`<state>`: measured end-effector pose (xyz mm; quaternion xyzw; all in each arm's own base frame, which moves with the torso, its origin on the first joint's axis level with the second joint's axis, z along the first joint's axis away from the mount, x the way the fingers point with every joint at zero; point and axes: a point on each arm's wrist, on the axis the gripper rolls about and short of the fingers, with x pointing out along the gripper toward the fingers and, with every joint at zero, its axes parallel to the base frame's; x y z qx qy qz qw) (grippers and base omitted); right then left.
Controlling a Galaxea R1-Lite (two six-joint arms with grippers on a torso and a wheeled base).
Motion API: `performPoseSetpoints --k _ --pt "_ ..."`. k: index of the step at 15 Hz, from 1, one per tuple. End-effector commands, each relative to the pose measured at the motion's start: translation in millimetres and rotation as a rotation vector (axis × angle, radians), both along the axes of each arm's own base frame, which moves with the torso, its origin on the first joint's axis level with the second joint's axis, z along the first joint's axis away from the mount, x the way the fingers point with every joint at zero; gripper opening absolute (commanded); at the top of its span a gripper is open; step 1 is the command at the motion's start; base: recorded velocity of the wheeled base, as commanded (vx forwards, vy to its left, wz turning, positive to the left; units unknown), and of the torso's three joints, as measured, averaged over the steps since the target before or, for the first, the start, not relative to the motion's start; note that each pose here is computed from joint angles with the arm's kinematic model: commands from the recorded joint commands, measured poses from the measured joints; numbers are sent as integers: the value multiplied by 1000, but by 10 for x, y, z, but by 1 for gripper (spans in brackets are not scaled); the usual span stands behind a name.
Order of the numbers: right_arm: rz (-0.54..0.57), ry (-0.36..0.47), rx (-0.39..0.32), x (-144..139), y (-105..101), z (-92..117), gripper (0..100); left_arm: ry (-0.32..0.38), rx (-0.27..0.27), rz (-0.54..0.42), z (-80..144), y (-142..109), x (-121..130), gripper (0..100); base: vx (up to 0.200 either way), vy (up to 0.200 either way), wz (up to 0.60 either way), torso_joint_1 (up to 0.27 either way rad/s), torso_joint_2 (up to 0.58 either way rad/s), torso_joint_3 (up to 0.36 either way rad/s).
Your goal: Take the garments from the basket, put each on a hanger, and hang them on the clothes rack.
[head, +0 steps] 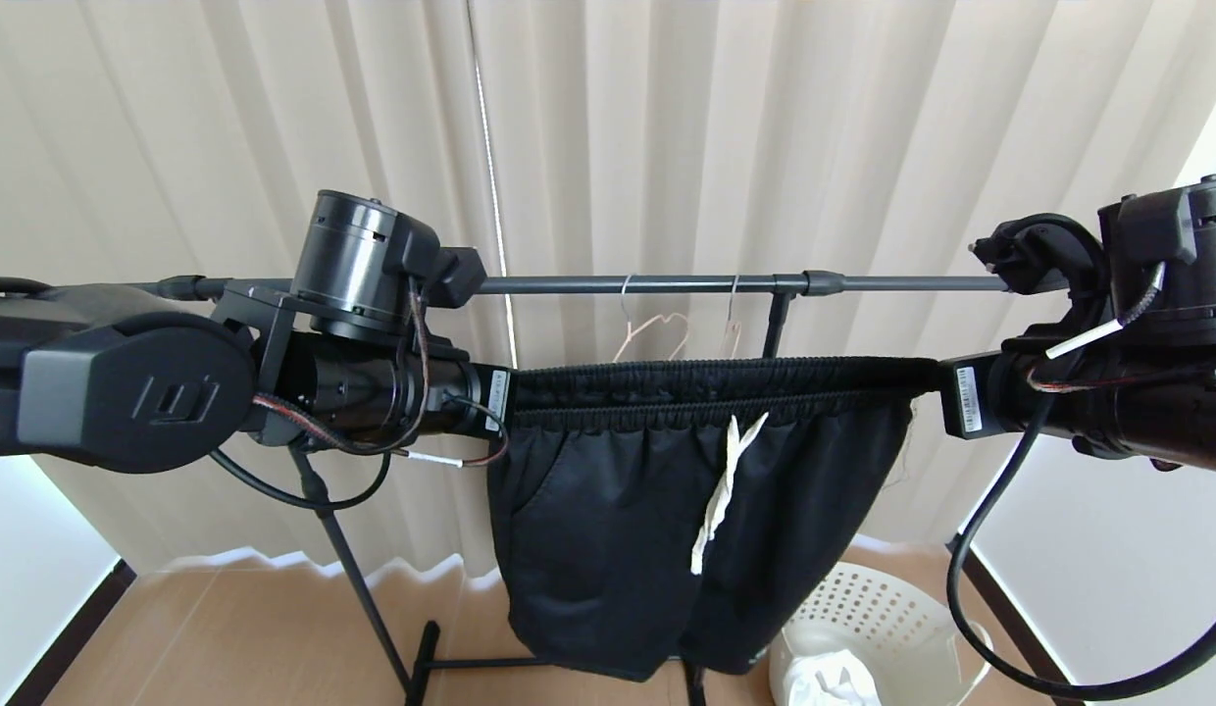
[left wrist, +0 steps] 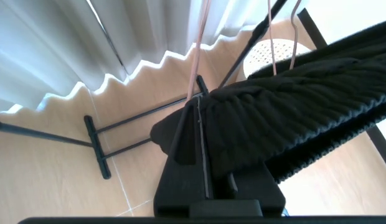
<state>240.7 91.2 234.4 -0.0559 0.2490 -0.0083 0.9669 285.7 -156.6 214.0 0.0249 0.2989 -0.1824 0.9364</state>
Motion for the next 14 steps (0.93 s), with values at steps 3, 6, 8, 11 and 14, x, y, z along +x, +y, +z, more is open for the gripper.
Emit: performPoseSetpoints --k 3,6,8,11,14 --pt "-17 23 -19 40 -39 -58 0 -15 -11 5 46 2 32 0 0 0 0 0 0 0" --pt "23 38 -40 -47 -21 -79 0 -62 -40 3 112 -93 204 0 0 0 0 0 0 0" --pt "87 46 -51 -152 49 -100 0 -85 -52 3 158 -161 328 0 0 0 0 0 0 0" --pt "232 67 -93 -444 229 -186 0 -131 -80 2 223 -294 594 0 0 0 0 0 0 0" --pt "295 77 -105 -525 329 -227 0 -174 -104 -1 295 -384 757 0 0 0 0 0 0 0"
